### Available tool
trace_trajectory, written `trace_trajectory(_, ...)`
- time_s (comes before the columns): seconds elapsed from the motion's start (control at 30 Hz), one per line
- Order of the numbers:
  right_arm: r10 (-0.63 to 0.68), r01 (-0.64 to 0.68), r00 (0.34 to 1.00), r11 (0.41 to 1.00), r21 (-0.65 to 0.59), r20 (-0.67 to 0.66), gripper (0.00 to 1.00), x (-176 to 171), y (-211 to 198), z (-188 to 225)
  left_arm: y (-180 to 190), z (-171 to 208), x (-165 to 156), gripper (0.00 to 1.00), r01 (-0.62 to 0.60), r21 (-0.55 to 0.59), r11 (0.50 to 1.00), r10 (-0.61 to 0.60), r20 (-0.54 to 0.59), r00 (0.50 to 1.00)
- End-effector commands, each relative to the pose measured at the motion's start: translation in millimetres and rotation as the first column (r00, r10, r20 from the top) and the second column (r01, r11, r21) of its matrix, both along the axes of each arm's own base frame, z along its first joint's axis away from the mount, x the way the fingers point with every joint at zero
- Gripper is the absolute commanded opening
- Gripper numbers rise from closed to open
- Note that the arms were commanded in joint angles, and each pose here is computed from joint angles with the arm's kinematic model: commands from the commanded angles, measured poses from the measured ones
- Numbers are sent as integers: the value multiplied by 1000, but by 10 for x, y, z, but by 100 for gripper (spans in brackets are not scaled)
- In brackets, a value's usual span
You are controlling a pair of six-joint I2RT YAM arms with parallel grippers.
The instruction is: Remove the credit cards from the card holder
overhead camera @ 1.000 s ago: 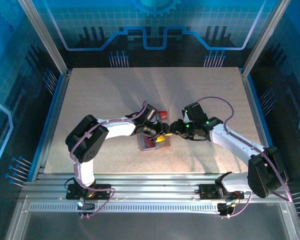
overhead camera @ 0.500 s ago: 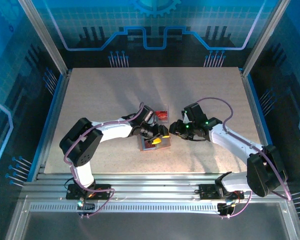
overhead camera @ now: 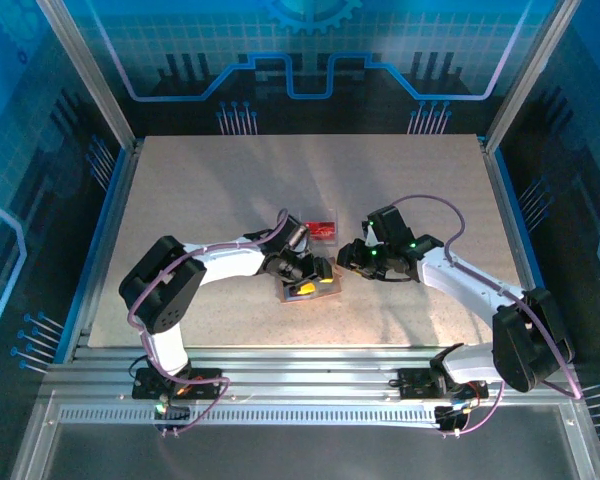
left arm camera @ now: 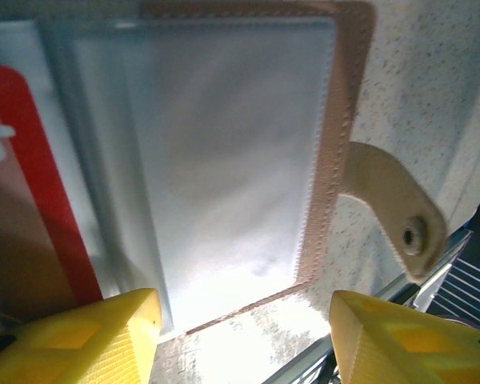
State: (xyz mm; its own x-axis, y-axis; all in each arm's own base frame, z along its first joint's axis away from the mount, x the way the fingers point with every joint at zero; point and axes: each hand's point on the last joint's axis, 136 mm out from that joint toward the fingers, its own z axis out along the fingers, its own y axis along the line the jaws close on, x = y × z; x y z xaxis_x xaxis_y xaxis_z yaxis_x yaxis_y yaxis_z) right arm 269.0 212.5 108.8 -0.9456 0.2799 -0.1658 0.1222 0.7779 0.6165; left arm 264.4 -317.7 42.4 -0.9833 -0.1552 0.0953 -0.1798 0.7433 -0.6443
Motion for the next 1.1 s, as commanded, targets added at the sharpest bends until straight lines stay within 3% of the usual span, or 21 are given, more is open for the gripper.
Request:
trace_trajectory(0.0,-4,4,1000,1000,11,-11,36,18,34,-15,117,1,-136,59,23,47,999,-23,-2,1000)
trace_trajectory(0.47,54,-53,998,998,41,-22,36,9,259,1,254,136,-142,59,35,107,994,-40,52,998)
trace_trajectory(0.7,125,-123,992,987,107,-11,33,73,525,118,375,195,-50,58,-34,104,994,24,91,996)
trace_trajectory(0.9,174,-169,984,979,113,-32,30,104,681,71,519,169,34,51,-128,30,991,125,72,990)
trace_trajectory(1.07,214,-209,976,973,95,-50,28,126,810,-2,570,128,74,33,-181,-42,983,183,48,982)
